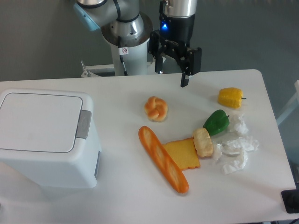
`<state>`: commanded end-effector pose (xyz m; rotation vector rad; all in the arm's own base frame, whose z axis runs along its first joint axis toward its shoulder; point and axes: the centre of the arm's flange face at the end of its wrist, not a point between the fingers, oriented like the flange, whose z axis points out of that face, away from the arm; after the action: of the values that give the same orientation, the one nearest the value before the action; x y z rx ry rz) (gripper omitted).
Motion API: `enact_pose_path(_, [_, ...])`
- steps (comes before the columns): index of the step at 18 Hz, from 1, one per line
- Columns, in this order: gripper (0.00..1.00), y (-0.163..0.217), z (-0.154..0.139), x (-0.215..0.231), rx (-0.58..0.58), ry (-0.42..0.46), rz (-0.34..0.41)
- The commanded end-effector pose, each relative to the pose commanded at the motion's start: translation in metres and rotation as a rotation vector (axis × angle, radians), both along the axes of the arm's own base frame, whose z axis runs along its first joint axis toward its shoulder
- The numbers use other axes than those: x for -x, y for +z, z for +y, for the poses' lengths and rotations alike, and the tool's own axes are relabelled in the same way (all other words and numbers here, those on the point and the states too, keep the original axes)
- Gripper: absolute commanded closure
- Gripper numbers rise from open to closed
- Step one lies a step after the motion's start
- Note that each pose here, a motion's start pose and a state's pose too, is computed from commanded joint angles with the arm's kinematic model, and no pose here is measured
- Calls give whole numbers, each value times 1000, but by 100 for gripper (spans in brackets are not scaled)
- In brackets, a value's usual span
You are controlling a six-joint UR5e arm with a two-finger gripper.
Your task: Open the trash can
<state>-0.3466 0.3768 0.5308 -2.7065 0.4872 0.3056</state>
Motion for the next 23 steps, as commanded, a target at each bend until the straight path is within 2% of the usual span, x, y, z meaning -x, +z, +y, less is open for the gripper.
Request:
enact_pose_path(6, [0, 4, 10, 2, -50, 48, -2])
enact_pose_path(9, [0, 9, 17, 5, -91, 142, -43])
enact_pose_path(12, [0, 11, 30, 5, -102, 163, -60])
enact_pose_path(14, [0, 11, 42, -6, -103, 143, -67])
enact_pose_path(19, [0, 19, 54, -2, -140, 290, -137])
enact_pose_path(23, [0, 20, 64, -6, -152, 352, -177])
